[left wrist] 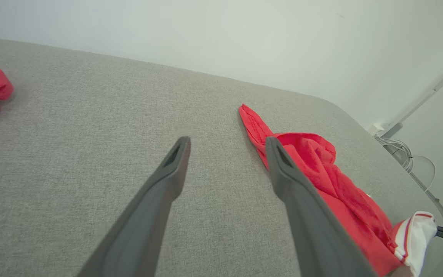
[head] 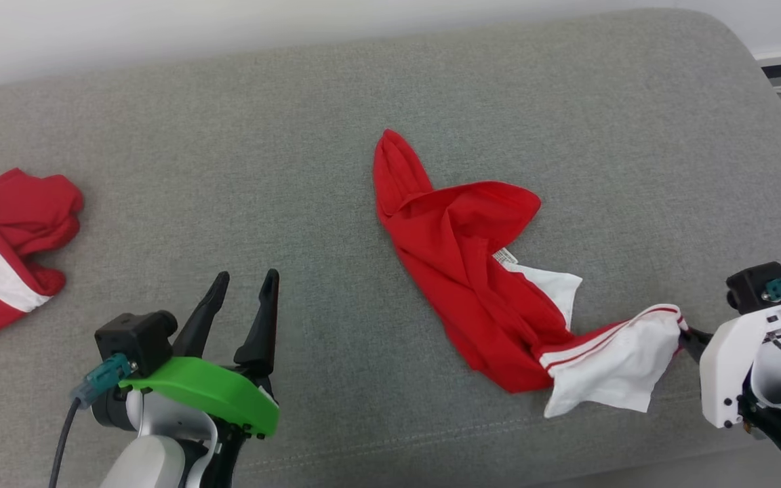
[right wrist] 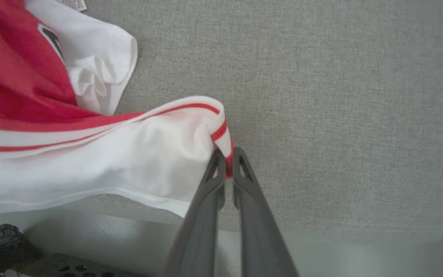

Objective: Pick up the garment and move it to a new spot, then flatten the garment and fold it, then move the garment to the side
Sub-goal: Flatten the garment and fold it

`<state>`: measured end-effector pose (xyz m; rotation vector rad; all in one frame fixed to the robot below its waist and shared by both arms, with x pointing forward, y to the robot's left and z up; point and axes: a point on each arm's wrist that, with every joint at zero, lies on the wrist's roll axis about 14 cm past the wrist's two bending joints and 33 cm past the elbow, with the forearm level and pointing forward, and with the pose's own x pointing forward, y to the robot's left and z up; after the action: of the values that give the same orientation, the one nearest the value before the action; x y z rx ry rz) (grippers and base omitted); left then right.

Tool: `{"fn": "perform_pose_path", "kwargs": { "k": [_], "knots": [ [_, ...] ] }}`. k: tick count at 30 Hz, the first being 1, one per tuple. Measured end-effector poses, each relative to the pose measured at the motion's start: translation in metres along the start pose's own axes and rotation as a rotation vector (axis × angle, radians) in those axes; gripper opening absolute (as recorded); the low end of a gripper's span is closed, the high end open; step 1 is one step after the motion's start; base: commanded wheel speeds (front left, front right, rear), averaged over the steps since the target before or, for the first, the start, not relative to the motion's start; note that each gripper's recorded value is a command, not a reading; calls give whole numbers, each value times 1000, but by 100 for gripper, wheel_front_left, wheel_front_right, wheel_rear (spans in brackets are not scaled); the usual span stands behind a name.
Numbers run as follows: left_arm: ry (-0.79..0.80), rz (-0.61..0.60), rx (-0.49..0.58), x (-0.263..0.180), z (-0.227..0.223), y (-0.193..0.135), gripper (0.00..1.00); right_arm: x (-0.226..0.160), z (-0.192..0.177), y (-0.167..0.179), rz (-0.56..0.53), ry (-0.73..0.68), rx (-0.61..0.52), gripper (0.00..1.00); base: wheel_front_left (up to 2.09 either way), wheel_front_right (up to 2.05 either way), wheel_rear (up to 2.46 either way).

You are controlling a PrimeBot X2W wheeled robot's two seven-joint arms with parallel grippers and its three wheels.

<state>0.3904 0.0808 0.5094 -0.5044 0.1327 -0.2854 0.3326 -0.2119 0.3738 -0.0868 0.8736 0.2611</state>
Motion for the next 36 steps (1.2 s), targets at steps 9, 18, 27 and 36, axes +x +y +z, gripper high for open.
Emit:
{"fn": "perform_pose_path", "kwargs": {
  "k": [9, 18, 27, 36],
  "knots": [
    [37, -87, 17, 19, -8, -25, 100, 4, 4, 21, 19, -94, 77, 93, 0, 0, 0],
    [84, -133, 25, 25, -20, -38, 100, -2, 13, 9, -29, -160, 73, 100, 0, 0, 0],
    [124, -284, 73, 42, -27, -81, 100, -12, 11, -6, -83, -206, 123, 100, 0, 0, 0],
    [269, -493, 124, 51, -63, -143, 100, -15, 5, -12, -122, -228, 191, 100, 0, 0, 0]
  ]
}}
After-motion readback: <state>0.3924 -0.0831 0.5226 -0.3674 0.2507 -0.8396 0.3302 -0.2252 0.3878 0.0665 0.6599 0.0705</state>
